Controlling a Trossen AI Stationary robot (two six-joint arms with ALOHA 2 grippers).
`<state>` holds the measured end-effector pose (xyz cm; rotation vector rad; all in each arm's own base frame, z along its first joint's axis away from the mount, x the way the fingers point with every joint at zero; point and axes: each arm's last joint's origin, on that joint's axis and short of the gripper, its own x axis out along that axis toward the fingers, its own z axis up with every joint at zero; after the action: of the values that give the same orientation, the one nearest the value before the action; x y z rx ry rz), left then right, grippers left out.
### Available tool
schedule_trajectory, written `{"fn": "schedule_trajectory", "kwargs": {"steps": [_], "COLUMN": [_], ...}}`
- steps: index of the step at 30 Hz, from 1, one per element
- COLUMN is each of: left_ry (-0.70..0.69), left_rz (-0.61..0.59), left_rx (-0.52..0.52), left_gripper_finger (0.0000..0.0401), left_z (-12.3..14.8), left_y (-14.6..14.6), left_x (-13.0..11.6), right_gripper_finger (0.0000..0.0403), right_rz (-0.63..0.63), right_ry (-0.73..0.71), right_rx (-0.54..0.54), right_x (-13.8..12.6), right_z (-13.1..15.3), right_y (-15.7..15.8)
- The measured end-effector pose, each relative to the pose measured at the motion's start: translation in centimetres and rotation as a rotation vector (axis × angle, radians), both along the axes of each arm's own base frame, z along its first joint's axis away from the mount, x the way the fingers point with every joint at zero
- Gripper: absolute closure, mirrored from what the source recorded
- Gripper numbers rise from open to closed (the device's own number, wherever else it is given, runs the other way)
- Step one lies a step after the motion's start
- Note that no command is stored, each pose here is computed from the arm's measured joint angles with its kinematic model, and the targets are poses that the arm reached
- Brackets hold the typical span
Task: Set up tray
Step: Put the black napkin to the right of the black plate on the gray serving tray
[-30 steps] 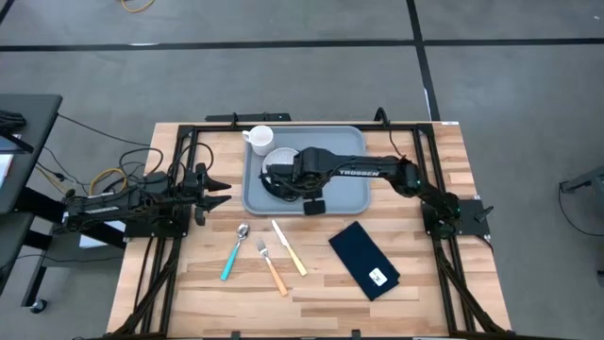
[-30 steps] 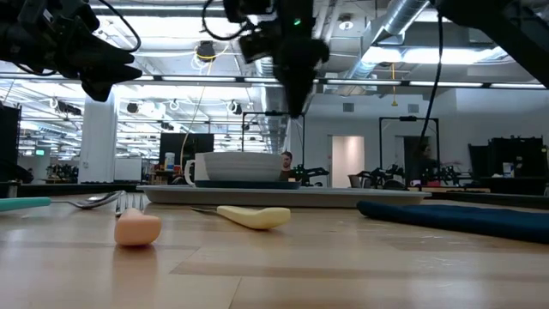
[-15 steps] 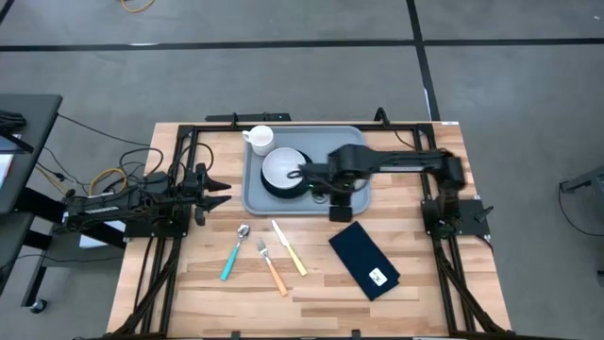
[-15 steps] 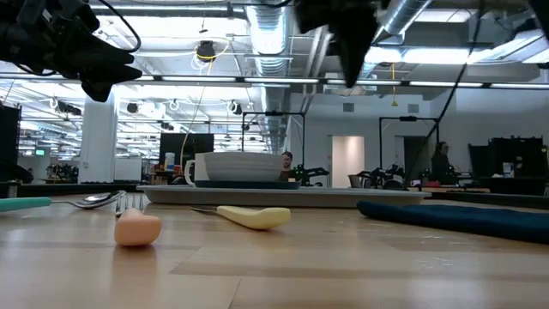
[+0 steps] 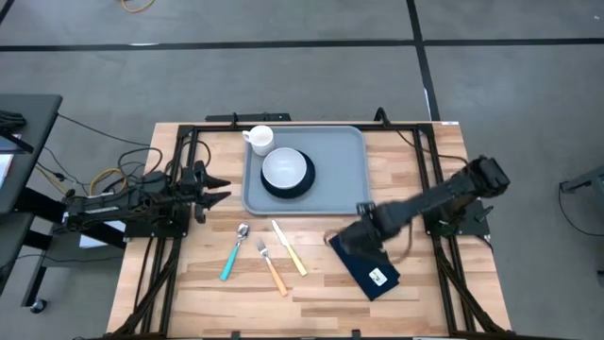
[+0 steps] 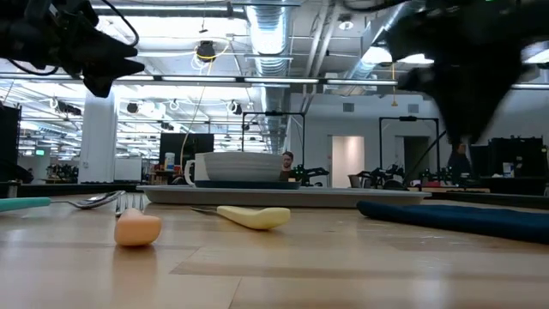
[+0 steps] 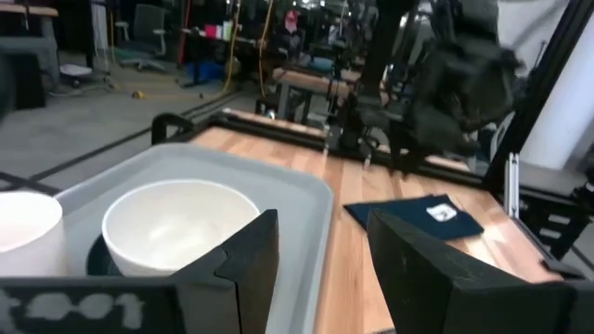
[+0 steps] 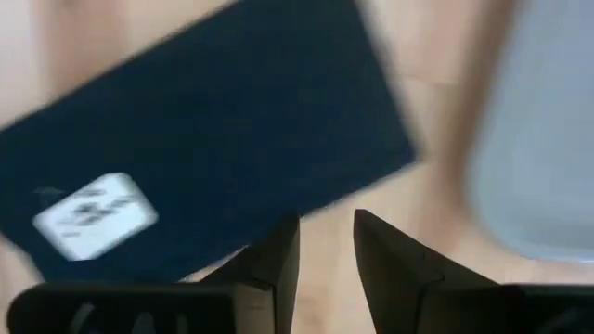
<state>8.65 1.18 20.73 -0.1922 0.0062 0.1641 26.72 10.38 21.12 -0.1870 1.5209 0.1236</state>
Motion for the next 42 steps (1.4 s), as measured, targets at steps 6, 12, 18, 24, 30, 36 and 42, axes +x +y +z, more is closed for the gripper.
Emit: {"fn": "schedule_trajectory", "kwargs": {"steps": [6,12,18,24,30,36,42], "left_ry": [-0.003,-0.003,0.012,0.012,0.012,0.010,0.009], "left_rz": [0.000,0.001,-0.036,-0.051,-0.053,-0.053,-0.053], "left_rx": [-0.001,-0.015,-0.035,-0.030,0.005,0.012,0.012], "left_gripper_finger": [0.0246,0.0246,0.0246,0.0246,0.0246,0.0246,0.0246], "left_z": [0.0,0.0,-0.2,-0.1,-0.1,-0.1,-0.1], "left_y": [0.0,0.0,-0.1,-0.1,-0.1,-0.1,-0.1], "left_x": [0.0,0.0,0.0,0.0,0.0,0.0,0.0], "right_gripper_finger": [0.0304,0.0305,0.0305,0.0305,0.0305,0.0305,0.0305], "right_rz": [0.054,0.091,-0.056,-0.013,0.002,0.002,0.014], "right_ry": [-0.040,-0.067,-0.003,0.088,0.138,0.143,0.123], "right_rx": [0.063,0.099,0.070,0.090,0.099,0.099,0.097], "right_x": [-2.5,-4.5,-4.6,-3.3,-2.5,-2.4,-2.3], "right_z": [-0.5,-1.0,-3.7,-5.6,-6.5,-6.9,-7.1], "right_y": [5.6,9.7,11.3,12.6,13.5,13.7,13.7]}}
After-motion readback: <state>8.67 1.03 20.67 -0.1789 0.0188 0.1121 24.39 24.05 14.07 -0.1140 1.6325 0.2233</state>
